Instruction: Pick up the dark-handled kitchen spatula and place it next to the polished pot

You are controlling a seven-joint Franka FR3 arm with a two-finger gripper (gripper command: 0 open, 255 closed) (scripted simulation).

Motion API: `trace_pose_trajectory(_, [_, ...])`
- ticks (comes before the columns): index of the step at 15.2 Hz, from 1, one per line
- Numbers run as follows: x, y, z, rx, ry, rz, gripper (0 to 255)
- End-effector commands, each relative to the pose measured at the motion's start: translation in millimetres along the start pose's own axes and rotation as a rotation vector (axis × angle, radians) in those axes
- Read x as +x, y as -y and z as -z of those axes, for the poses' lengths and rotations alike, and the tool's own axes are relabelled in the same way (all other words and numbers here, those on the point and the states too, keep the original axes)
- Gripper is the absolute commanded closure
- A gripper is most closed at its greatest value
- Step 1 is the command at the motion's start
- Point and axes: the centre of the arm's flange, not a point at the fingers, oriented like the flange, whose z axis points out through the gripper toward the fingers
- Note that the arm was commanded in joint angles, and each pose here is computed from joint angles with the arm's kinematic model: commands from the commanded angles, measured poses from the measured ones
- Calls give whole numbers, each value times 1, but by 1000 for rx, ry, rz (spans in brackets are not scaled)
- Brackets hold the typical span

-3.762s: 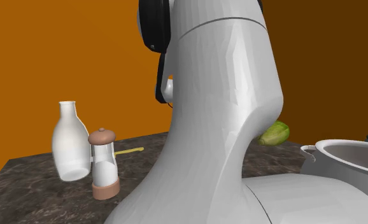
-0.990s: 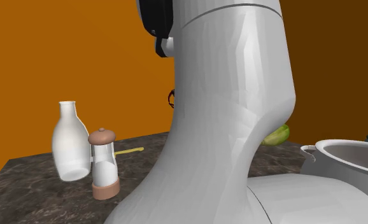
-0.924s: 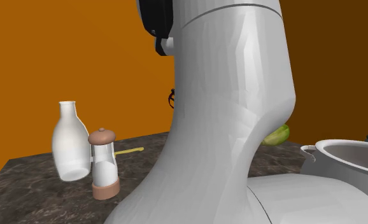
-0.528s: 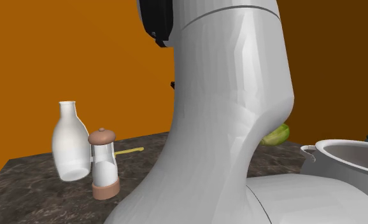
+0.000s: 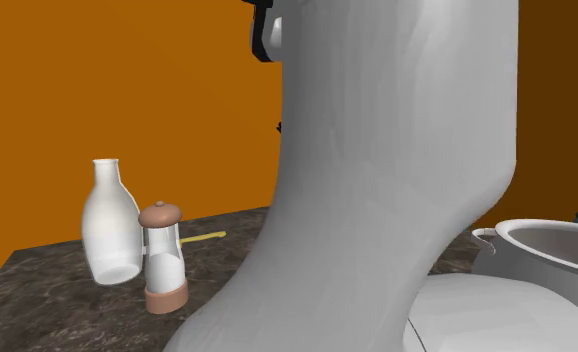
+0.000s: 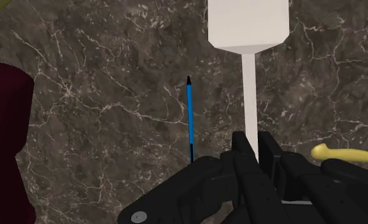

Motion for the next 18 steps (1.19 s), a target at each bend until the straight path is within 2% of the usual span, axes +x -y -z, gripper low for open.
trace_pose_trajectory(1, [-26,6,0,1,0,0,255])
trace_pose_trajectory(18, [-248,34,15,1,0,0,255])
